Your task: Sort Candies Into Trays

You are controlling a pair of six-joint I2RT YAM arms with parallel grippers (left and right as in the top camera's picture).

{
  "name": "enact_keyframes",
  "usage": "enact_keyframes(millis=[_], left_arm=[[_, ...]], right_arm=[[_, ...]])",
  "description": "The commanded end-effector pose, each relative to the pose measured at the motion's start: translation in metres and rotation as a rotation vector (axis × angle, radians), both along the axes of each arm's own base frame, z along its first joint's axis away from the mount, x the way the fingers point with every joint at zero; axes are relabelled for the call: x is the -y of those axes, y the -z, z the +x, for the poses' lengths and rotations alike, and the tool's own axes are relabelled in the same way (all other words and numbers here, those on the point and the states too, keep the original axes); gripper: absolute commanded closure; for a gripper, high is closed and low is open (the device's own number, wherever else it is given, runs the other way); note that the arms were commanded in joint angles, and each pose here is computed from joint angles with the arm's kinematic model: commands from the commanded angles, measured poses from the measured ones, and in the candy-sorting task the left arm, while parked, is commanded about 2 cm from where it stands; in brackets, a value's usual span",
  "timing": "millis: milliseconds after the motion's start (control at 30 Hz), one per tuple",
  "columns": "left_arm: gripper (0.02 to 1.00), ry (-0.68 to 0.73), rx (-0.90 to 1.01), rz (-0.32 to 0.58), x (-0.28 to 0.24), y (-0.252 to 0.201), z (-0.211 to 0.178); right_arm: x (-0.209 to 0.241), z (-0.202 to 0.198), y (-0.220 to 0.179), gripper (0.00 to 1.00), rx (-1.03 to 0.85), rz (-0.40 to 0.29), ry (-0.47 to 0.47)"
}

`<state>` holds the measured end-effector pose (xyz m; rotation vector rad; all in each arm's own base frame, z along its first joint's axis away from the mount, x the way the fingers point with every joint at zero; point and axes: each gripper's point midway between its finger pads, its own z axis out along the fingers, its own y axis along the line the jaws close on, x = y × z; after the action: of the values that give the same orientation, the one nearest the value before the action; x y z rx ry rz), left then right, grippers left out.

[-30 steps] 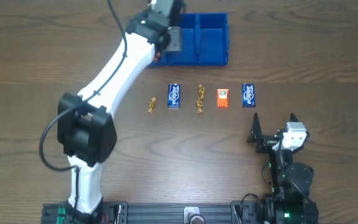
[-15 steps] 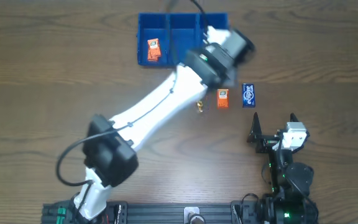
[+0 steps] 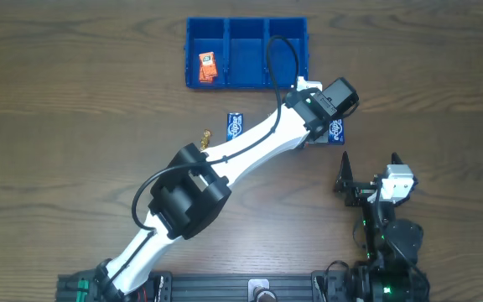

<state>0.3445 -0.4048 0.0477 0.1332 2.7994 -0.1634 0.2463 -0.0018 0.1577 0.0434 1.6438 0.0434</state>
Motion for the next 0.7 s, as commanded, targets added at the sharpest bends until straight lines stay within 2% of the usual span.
enact_keyframes(millis=[33,233,567,700], left_arm=[[0.369,-0.011,-0.032,-0.001,0.002,0.020,0.000],[0.369,-0.008,-0.060,-0.001,0.006,0.044,0.000],[0.380,-0.035,-0.048,0.009,0.002,0.045,0.005],[0.509,-0.037,-0.047,0.010,0.001,0.045,0.006]], right_arm=[[-0.002,0.000,0.001,0.003,-0.003,-0.012,-0.008],[-0.002,0.000,0.001,0.003,-0.003,-0.012,-0.008],[-0.002,0.000,0.001,0.003,-0.003,-0.012,-0.008],[-0.002,0.000,0.001,0.003,-0.003,-0.012,-0.008]])
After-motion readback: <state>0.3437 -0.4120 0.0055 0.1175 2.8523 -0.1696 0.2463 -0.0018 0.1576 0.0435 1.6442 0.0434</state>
